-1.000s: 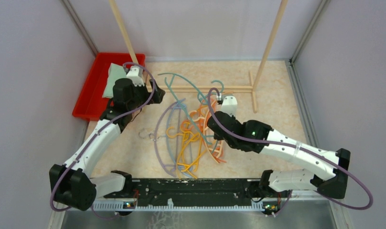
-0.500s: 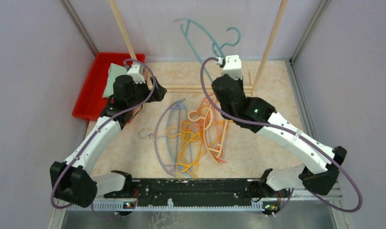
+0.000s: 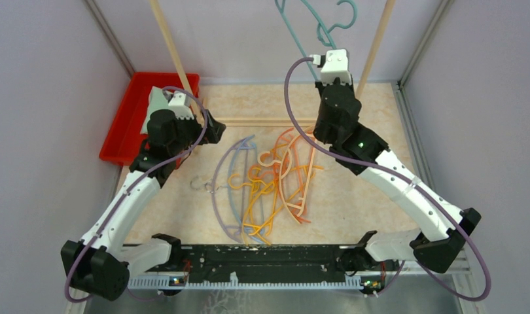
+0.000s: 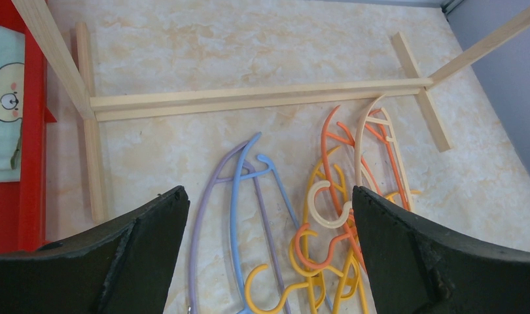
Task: Organize the hangers
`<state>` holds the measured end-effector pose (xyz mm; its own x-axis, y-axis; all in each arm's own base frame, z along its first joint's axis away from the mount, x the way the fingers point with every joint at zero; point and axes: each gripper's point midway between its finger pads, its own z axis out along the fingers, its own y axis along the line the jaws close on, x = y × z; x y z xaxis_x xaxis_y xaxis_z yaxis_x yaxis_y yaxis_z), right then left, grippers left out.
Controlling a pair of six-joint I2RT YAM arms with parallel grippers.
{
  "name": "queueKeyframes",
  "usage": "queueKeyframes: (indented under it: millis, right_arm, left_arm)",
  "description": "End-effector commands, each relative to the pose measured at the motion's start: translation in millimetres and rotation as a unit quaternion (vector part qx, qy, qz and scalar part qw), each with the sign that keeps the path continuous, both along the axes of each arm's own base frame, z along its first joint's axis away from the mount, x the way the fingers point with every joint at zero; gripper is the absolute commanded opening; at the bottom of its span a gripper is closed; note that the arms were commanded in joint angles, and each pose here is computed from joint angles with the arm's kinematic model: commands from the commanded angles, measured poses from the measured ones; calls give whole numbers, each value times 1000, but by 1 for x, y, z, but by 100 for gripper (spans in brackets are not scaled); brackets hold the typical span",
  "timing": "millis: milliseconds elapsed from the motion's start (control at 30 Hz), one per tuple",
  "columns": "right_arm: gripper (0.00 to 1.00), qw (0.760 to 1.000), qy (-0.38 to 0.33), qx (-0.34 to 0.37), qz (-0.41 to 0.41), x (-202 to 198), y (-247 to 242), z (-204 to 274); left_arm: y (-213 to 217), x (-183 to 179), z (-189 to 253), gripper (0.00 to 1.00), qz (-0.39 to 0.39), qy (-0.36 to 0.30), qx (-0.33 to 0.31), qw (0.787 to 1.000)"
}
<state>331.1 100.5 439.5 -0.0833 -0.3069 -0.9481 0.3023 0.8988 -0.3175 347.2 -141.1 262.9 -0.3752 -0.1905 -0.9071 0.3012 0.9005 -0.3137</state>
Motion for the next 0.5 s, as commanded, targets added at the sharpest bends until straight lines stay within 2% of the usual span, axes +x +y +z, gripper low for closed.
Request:
queueKeyframes:
  millis: [0,467]
  right_arm:
    - [0,998,-49,34,-14,12,-15,34]
    - [0,998,-44,1,-33,39,-43,48]
  left_arm:
    - [-2,1,-7,99,-5,6,12,1000]
    - [1,3,-20,99,7,15,13,1000]
